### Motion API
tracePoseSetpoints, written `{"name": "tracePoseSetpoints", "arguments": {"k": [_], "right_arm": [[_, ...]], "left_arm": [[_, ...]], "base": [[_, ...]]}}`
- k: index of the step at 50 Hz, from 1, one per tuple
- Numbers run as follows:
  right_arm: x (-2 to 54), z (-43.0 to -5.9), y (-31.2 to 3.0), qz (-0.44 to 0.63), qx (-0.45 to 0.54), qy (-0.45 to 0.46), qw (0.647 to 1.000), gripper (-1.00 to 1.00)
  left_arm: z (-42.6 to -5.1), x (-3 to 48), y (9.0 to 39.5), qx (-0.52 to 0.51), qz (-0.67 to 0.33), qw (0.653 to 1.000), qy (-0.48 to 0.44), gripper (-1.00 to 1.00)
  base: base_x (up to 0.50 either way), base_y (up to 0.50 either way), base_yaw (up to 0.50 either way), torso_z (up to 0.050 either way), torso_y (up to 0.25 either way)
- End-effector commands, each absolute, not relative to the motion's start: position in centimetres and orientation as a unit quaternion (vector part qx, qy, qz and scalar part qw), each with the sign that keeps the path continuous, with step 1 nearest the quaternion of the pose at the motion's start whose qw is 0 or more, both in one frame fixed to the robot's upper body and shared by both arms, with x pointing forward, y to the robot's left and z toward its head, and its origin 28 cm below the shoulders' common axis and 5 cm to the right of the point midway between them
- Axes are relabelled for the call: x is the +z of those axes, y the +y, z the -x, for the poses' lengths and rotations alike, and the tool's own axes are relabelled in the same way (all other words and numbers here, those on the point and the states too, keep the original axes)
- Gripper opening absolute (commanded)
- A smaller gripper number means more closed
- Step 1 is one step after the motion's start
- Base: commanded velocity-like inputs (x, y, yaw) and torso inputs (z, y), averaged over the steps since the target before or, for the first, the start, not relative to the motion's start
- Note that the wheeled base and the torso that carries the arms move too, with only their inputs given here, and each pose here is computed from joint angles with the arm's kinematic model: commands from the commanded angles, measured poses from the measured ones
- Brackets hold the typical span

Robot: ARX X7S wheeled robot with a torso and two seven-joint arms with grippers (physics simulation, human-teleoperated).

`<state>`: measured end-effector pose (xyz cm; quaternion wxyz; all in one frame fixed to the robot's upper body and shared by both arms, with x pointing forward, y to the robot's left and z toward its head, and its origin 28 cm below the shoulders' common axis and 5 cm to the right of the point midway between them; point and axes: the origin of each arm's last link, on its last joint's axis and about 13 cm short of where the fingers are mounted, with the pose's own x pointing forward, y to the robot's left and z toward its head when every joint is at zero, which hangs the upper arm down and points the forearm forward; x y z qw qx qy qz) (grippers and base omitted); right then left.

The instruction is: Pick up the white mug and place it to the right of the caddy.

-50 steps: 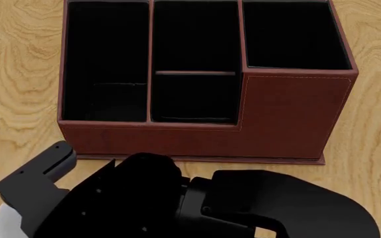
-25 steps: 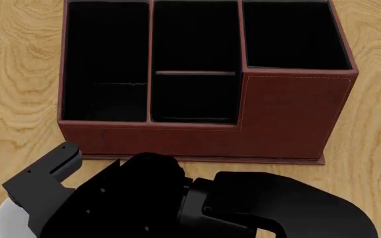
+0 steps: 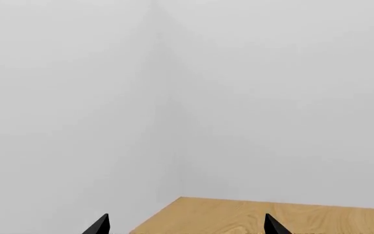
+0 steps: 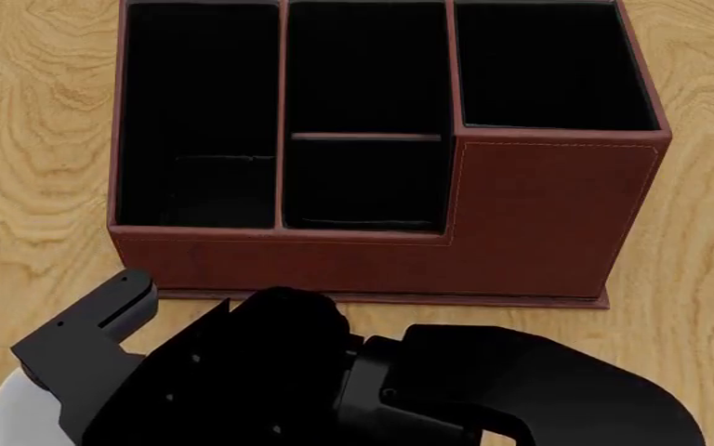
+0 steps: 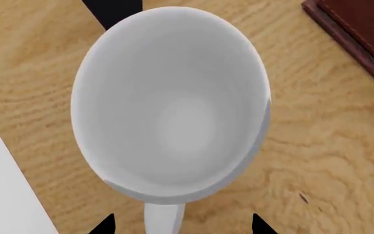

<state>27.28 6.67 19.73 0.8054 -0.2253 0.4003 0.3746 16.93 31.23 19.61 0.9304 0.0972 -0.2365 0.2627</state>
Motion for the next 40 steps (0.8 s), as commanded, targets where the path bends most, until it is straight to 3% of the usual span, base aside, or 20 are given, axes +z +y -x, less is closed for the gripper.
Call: {"name": "tracePoseSetpoints", "arguments": {"k": [1, 4, 5, 40], "right_arm": [[19.7, -27.3, 6.7, 0.225, 0.376, 0.399, 0.805, 1.00], [19.6, -27.2, 6.7, 0.230, 0.378, 0.395, 0.805, 1.00], [19.6, -27.3, 6.7, 0.233, 0.373, 0.389, 0.810, -1.00], [22.2, -26.9, 7.3, 0.237, 0.374, 0.341, 0.829, -1.00]], "left_arm": [[-17.0, 19.5, 31.2, 0.262, -0.097, 0.931, -0.234, 1.00], [-17.1, 18.8, 31.2, 0.262, -0.097, 0.932, -0.233, 1.00], [-17.1, 18.4, 31.2, 0.262, -0.097, 0.932, -0.232, 1.00], [-17.3, 19.6, 30.6, 0.246, -0.095, 0.936, -0.233, 1.00]], "base": [[0.00, 0.00, 0.00, 0.000, 0.000], [0.00, 0.00, 0.00, 0.000, 0.000], [0.00, 0.00, 0.00, 0.000, 0.000], [0.00, 0.00, 0.00, 0.000, 0.000]]}}
